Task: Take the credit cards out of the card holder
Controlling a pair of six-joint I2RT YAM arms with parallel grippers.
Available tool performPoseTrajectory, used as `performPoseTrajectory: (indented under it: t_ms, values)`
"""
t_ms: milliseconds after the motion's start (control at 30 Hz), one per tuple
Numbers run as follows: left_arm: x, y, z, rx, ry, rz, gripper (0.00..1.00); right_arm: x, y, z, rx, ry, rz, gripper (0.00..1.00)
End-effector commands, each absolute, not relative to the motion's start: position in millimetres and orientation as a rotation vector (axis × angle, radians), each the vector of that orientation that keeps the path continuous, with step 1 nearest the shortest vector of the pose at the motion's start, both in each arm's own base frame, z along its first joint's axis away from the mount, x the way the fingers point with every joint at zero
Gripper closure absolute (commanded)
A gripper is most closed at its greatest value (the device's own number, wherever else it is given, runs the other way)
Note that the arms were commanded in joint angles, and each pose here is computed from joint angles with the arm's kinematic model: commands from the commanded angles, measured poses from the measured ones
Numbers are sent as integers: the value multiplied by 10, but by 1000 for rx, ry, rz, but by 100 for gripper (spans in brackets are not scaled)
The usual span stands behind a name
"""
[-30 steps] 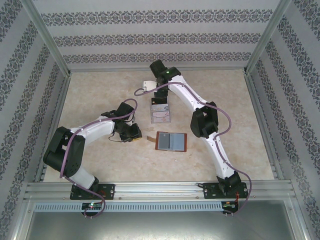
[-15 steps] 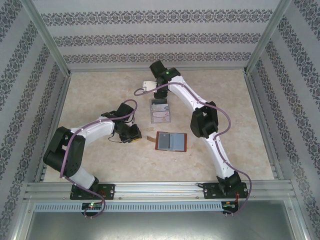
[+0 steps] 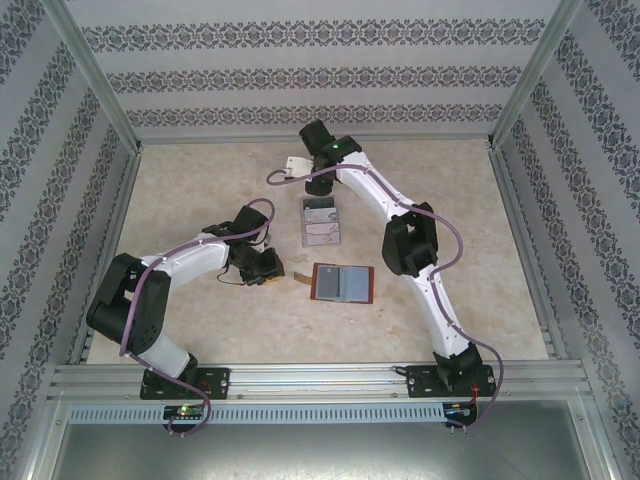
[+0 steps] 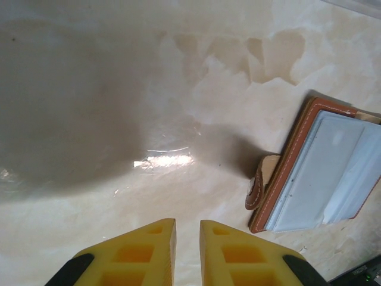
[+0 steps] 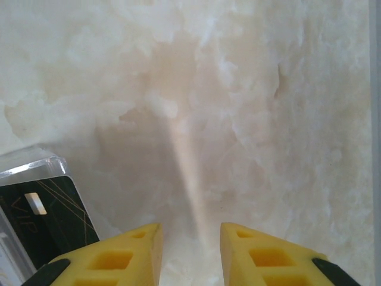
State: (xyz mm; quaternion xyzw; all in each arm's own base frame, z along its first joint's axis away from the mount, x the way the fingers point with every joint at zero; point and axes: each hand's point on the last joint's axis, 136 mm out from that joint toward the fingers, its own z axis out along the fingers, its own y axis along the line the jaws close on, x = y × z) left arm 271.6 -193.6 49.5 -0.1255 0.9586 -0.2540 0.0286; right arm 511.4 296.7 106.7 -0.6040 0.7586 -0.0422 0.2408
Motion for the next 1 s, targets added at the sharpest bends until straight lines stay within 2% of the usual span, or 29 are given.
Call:
performPoseTrajectory:
  t_ms: [0,200,367,500,800,967]
  values:
    - [2826,-1987,599,-372,2899,-852,83,5103,2918,1576,-1364,2140,-22,68]
    - [2908,-2077,624,-334,2872,-899,83,4851,2842,1675,-1050,2289,150,70]
    - [2969,-2152,689,-302,2850,-933,83,4550,2772,1673,-842,2394,291,79]
    - [3007,-2268,714,-255,2849,-963,83,4296,2757,1696,-662,2428,441,83]
    - [3012,-2620,703,-145,2872,-1013,83,3773,2652,1602,-259,2600,709,100]
    - [2980,-2790,647,-93,2901,-1032,84,3536,2583,1539,-101,2678,811,100]
